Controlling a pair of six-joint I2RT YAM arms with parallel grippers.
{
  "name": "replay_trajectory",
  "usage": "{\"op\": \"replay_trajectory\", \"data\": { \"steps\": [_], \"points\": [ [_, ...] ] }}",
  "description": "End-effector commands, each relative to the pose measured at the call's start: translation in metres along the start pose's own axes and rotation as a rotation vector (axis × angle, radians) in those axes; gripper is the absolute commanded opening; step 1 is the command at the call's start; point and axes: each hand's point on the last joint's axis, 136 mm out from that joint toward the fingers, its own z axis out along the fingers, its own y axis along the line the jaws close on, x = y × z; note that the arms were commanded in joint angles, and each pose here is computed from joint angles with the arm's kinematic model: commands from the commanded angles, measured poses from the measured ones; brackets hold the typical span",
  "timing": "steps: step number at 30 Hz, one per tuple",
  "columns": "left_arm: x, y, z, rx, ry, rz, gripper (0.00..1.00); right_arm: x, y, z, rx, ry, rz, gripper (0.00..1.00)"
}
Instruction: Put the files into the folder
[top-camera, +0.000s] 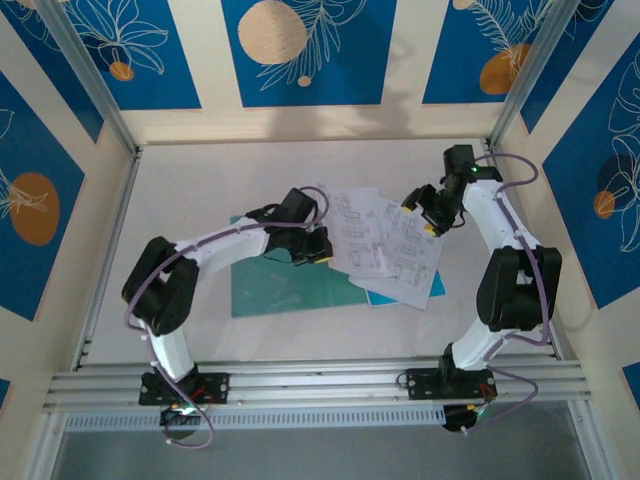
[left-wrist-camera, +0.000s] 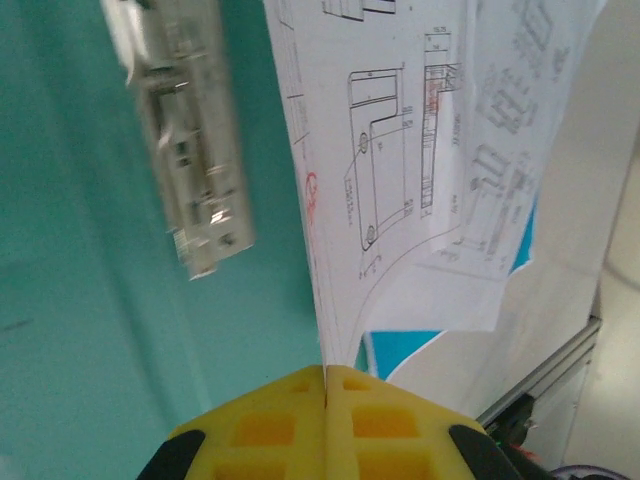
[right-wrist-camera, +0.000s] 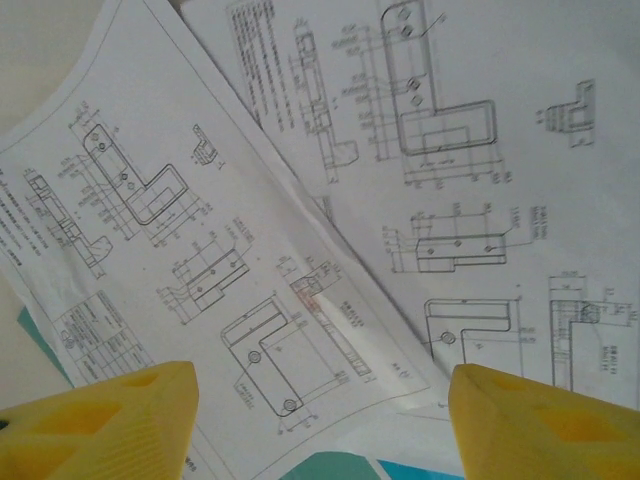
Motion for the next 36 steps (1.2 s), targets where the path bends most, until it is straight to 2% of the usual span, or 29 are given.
{"op": "replay_trajectory", "data": {
  "steps": [1,8,16,36],
  "points": [
    [0.009,0.025,-0.019,-0.076,0.006,0.031,0.0,0.018,0.013,0.001,-0.044,0.037,-0.051,0.68],
    [0.021,0.066,-0.04,-0.178,0.024,0.023,0.0,0.042,0.04,0.027,-0.119,0.142,-0.118,0.64],
    [0.029,0.099,-0.056,-0.272,0.036,0.027,0.0,0.067,0.063,0.058,-0.115,0.238,-0.192,0.63],
    [0.047,0.134,-0.07,-0.367,0.061,0.032,0.0,0.095,0.113,0.129,-0.101,0.38,-0.286,0.62]
  ]
}}
